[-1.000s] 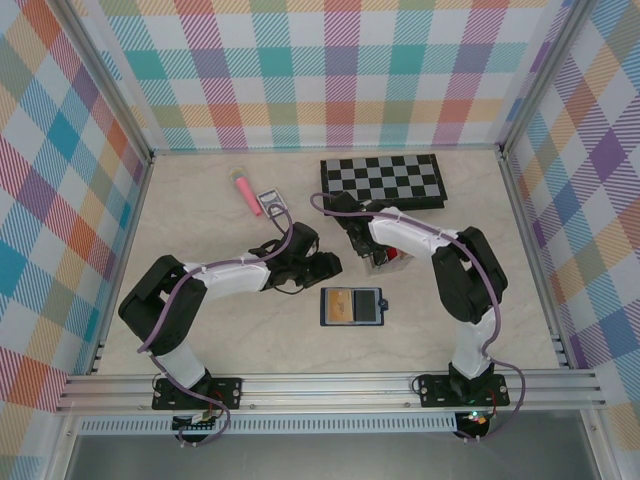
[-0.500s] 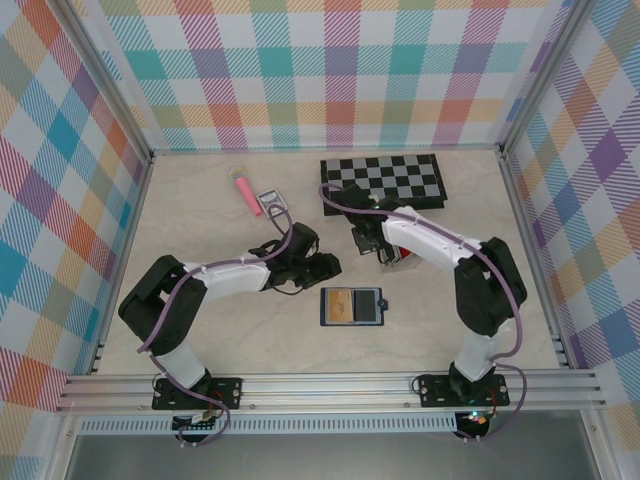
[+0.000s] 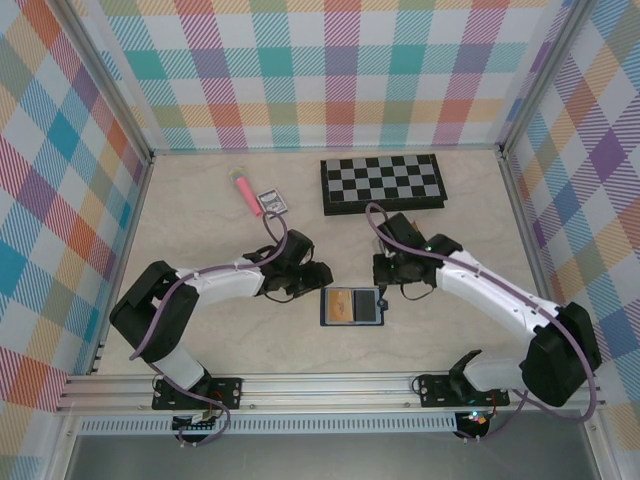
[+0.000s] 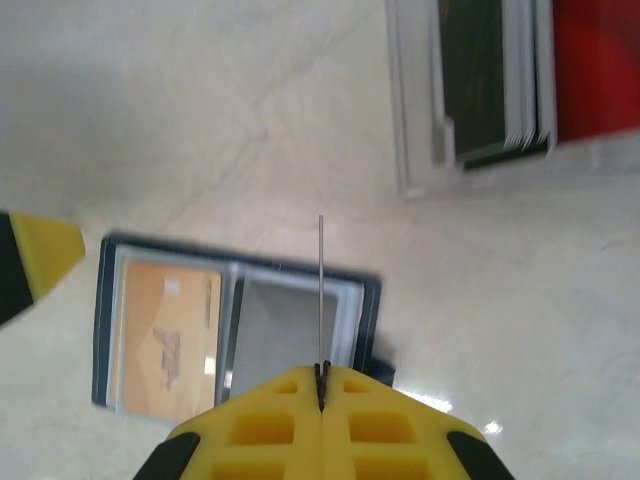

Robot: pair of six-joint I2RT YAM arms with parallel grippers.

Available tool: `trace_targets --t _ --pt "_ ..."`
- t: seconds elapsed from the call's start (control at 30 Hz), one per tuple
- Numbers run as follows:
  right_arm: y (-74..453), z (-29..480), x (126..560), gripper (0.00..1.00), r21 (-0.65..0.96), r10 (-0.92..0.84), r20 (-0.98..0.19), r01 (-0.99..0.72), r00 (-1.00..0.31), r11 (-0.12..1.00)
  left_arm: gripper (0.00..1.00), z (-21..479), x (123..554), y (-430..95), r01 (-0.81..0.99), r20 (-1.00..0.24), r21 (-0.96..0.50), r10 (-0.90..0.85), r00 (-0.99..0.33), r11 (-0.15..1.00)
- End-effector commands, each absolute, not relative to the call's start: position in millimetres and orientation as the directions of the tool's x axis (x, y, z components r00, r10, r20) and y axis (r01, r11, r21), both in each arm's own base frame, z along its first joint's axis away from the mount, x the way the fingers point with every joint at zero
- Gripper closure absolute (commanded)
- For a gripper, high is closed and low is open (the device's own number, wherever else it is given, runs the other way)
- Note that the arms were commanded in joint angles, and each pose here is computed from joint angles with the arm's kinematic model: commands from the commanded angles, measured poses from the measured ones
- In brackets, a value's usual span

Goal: Put the credit cards into the card holder
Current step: Turn over the card slot in the card holder.

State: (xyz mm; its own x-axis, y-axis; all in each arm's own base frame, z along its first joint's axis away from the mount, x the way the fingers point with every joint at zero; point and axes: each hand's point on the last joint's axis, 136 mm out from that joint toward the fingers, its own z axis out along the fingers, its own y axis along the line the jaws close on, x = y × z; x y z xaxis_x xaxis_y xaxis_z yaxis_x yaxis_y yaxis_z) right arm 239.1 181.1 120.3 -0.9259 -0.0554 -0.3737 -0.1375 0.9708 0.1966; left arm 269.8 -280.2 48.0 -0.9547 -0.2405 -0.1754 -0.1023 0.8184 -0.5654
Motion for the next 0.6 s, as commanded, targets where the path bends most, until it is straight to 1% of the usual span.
trace_targets --t 0.0,0.07,0.43,0.5,0.57 --pt "193 106 227 0.98 0.3 0.012 -0.315 -0.087 -0.949 0.95 0.47 40 261 -271 -0.11 -0.157 -0.548 -0.232 -0.96 0.829" --pt "195 97 222 0.98 0.313 0.015 -0.3 -0.083 -0.954 0.946 0.47 38 259 -272 -0.11 -0.146 -0.552 -0.226 -0.963 0.826" --pt "180 68 212 0.98 0.254 0.058 -0.252 -0.008 -0.966 0.967 0.47 35 252 -285 -0.079 -0.125 -0.555 -0.177 -0.976 0.828" --pt "177 72 213 0.98 0.236 0.056 -0.268 -0.009 -0.962 0.972 0.47 35 251 -288 -0.071 -0.126 -0.556 -0.169 -0.978 0.828" --pt "186 83 215 0.98 0.29 0.056 -0.299 -0.035 -0.953 0.956 0.47 34 250 -289 -0.067 -0.126 -0.555 -0.164 -0.978 0.829"
